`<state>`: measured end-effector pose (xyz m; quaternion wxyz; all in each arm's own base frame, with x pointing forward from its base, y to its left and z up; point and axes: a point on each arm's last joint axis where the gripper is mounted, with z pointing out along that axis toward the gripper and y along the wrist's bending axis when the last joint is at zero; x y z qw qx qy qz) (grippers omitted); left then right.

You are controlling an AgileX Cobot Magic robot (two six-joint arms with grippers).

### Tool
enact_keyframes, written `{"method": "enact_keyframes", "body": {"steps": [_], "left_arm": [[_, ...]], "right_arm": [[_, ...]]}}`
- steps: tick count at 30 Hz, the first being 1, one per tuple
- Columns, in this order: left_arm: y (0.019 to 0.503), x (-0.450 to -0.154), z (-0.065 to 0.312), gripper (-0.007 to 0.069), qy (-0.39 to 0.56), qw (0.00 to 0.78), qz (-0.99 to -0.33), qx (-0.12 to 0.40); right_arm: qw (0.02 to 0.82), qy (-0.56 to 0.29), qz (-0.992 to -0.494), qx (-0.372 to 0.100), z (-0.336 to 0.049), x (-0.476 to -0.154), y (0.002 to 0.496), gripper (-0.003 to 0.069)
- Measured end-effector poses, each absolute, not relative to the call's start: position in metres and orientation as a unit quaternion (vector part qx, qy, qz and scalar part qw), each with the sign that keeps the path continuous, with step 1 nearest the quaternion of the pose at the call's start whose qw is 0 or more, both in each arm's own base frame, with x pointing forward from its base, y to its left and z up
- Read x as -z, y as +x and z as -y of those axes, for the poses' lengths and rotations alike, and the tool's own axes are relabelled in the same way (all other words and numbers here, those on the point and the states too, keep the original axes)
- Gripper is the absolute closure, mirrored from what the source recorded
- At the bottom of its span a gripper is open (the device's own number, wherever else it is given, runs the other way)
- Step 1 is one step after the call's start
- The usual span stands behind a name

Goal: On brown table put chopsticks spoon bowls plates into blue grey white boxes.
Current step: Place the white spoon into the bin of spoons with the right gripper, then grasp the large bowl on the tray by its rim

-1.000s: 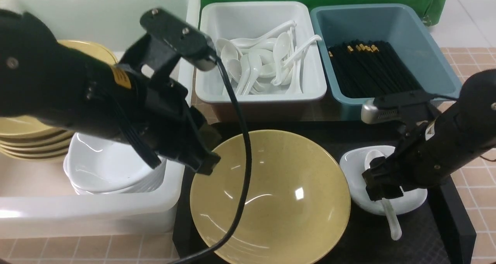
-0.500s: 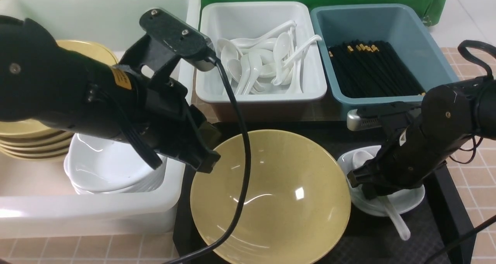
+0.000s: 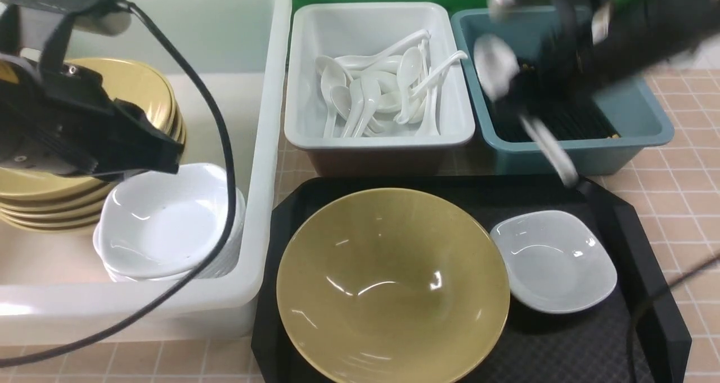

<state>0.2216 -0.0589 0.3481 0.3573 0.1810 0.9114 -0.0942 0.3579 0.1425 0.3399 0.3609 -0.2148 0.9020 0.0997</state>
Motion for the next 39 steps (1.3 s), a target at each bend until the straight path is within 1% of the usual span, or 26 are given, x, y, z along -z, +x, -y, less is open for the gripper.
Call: {"method": "enact_keyframes", "body": {"steps": [1,3,5,6,10,11,12,14,15,16,17,18,19,21,24,25,26,27,28,29,30,31,32,33,35,39], "left_arm": [[0.221,-0.349,0.061,0.0624,0.19,0.359,-0.908,0.105],[0.222,-0.349,0.065,0.0624,0.205,0.361,-0.902,0.117],[0.222,-0.348,0.068,0.0624,0.216,0.362,-0.897,0.131],[0.223,-0.348,0.072,0.0624,0.237,0.361,-0.89,0.147],[0.222,-0.349,0.075,0.0624,0.267,0.365,-0.878,0.155],[0.222,-0.349,0.076,0.0624,0.285,0.371,-0.87,0.156],[0.222,-0.35,0.077,0.0624,0.289,0.373,-0.868,0.157],[0.222,-0.35,0.078,0.0624,0.296,0.374,-0.864,0.158],[0.222,-0.35,0.078,0.0624,0.297,0.373,-0.865,0.158],[0.224,-0.351,0.079,0.0624,0.299,0.367,-0.866,0.162],[0.226,-0.353,0.079,0.0624,0.3,0.368,-0.865,0.163],[0.233,-0.358,0.082,0.0624,0.303,0.353,-0.868,0.172],[0.239,-0.358,0.085,0.0624,0.306,0.345,-0.87,0.176],[0.251,-0.362,0.094,0.0624,0.325,0.329,-0.869,0.179],[0.27,-0.365,0.117,0.0621,0.366,0.299,-0.863,0.176],[0.275,-0.363,0.127,0.062,0.379,0.283,-0.864,0.172],[0.276,-0.36,0.129,0.0619,0.38,0.278,-0.865,0.172],[0.285,-0.355,0.145,0.0616,0.394,0.252,-0.87,0.159],[0.29,-0.351,0.155,0.0613,0.397,0.238,-0.874,0.149],[0.289,-0.352,0.157,0.061,0.396,0.239,-0.874,0.151],[0.295,-0.344,0.169,0.0594,0.398,0.22,-0.881,0.13],[0.298,-0.341,0.174,0.0583,0.397,0.212,-0.884,0.127],[0.306,-0.327,0.188,0.0552,0.401,0.189,-0.89,0.103],[0.311,-0.319,0.194,0.0527,0.403,0.179,-0.893,0.09],[0.318,-0.304,0.204,0.048,0.408,0.162,-0.895,0.073],[0.337,-0.268,0.219,0.0315,0.413,0.13,-0.9,0.055]], "right_arm": [[0.393,-0.211,-0.888,-0.109,-0.148,-0.353,0.37,0.0372],[0.424,-0.202,-0.874,-0.123,-0.156,-0.361,0.391,0.0374],[0.436,-0.197,-0.868,-0.131,-0.165,-0.357,0.411,0.0374],[0.443,-0.191,-0.864,-0.143,-0.175,-0.349,0.436,0.0374],[0.431,-0.188,-0.868,-0.158,-0.188,-0.327,0.465,0.0358],[0.418,-0.193,-0.873,-0.161,-0.193,-0.319,0.475,0.0295],[0.406,-0.196,-0.878,-0.161,-0.195,-0.314,0.478,0.0267],[0.381,-0.209,-0.886,-0.162,-0.197,-0.315,0.478,0.015],[0.373,-0.212,-0.889,-0.161,-0.197,-0.315,0.477,0.0141],[0.363,-0.221,-0.891,-0.159,-0.196,-0.325,0.473,0.0099],[0.357,-0.226,-0.893,-0.157,-0.195,-0.329,0.471,0.0085],[0.342,-0.244,-0.895,-0.147,-0.192,-0.343,0.462,0.0069],[0.33,-0.257,-0.898,-0.139,-0.19,-0.349,0.457,0.0071],[0.323,-0.268,-0.898,-0.129,-0.185,-0.363,0.447,0.0104],[0.326,-0.277,-0.895,-0.124,-0.178,-0.386,0.426,0.0206],[0.325,-0.282,-0.894,-0.123,-0.175,-0.392,0.417,0.0255],[0.32,-0.285,-0.895,-0.122,-0.174,-0.391,0.415,0.0265],[0.32,-0.295,-0.893,-0.117,-0.168,-0.403,0.396,0.0351],[0.316,-0.304,-0.892,-0.113,-0.164,-0.408,0.383,0.0407],[0.315,-0.306,-0.891,-0.113,-0.163,-0.405,0.381,0.0417],[0.309,-0.318,-0.89,-0.107,-0.155,-0.415,0.36,0.049],[0.307,-0.321,-0.89,-0.105,-0.153,-0.416,0.353,0.051],[0.292,-0.339,-0.889,-0.099,-0.143,-0.416,0.324,0.0585],[0.287,-0.346,-0.888,-0.096,-0.137,-0.416,0.308,0.0608],[0.283,-0.353,-0.887,-0.093,-0.127,-0.417,0.282,0.0622],[0.274,-0.353,-0.89,-0.09,-0.11,-0.405,0.241,0.0623]]}}
